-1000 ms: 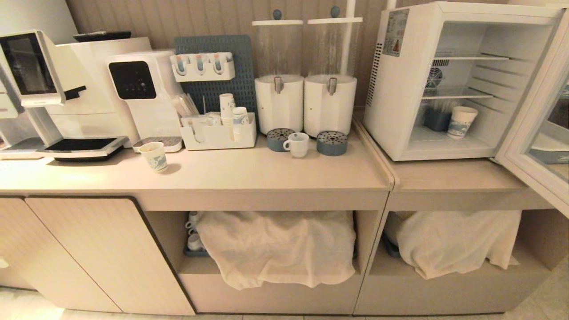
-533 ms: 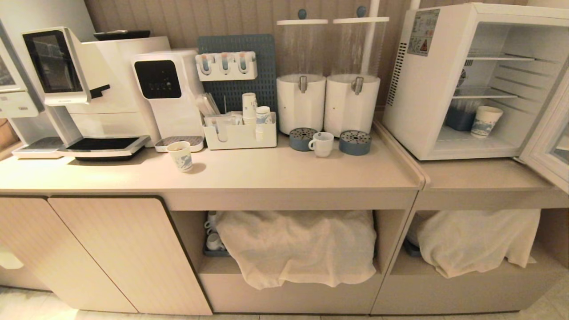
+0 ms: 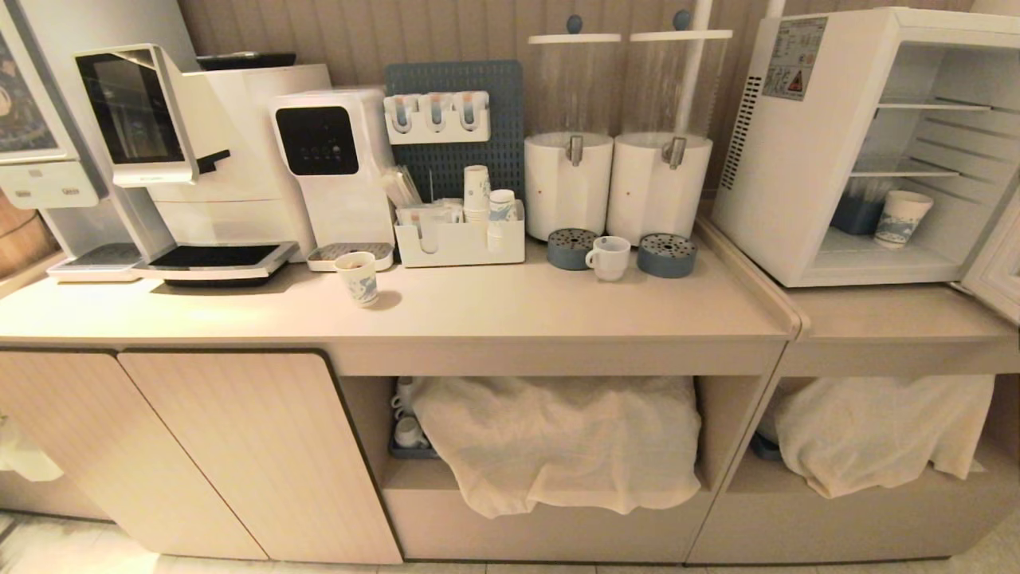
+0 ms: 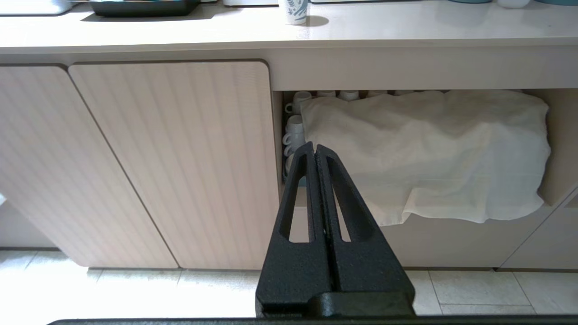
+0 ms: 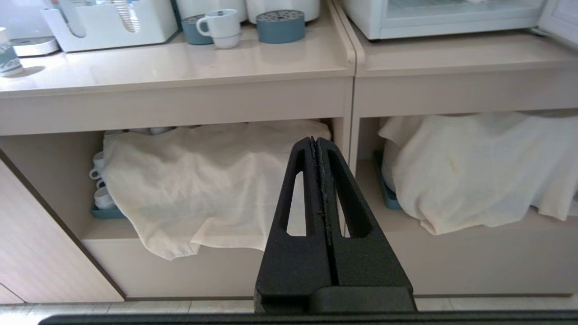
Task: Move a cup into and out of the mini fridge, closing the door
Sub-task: Put the ceramic cup in the freezer
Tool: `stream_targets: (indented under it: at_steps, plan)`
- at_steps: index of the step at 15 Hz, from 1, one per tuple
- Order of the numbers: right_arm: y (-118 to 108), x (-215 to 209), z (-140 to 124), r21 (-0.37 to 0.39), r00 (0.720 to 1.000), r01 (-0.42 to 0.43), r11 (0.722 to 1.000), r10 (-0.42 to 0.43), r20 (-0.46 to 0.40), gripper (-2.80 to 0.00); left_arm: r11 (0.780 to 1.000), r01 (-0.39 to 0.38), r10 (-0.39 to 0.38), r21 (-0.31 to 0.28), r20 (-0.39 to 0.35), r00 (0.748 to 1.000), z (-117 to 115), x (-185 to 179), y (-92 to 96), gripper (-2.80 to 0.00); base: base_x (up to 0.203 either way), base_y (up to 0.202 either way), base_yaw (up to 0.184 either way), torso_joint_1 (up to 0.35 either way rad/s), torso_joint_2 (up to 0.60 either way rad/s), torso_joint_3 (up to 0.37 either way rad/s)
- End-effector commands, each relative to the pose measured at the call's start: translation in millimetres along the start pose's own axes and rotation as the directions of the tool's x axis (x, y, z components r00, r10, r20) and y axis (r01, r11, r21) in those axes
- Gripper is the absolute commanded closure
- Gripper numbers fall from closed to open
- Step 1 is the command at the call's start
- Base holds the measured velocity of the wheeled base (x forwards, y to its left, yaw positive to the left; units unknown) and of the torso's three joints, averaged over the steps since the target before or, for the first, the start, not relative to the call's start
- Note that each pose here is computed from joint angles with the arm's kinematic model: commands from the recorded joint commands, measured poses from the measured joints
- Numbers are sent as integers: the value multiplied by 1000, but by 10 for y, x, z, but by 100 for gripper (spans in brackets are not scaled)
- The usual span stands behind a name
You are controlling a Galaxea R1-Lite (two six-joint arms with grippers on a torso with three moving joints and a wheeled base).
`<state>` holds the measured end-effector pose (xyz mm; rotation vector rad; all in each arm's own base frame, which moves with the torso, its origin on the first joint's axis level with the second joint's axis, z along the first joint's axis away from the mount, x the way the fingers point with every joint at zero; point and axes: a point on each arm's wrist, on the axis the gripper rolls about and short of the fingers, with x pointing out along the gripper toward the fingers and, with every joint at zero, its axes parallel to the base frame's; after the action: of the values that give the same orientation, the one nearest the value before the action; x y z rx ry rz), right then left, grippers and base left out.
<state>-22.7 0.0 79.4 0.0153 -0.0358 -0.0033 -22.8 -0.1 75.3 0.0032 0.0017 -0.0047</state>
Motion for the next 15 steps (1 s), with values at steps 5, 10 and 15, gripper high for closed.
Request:
stream_targets:
  at_steps: [5, 10, 15]
  plan:
    - [-1, 11, -42, 0, 1000, 0, 1000, 0, -15, 0, 1000, 0, 0, 2, 0, 1000, 0, 0, 0, 0, 40, 0, 0, 0, -1, -1]
    - [-1, 10, -44, 0, 1000, 0, 1000, 0, -16, 0, 1000, 0, 0, 1, 0, 1000, 0, 0, 0, 0, 193, 0, 1, 3, 6, 3]
    - [-1, 10, -42, 0, 1000, 0, 1000, 0, -14, 0, 1000, 0, 0, 1, 0, 1000, 0, 0, 0, 0, 193, 0, 2, 4, 3, 1]
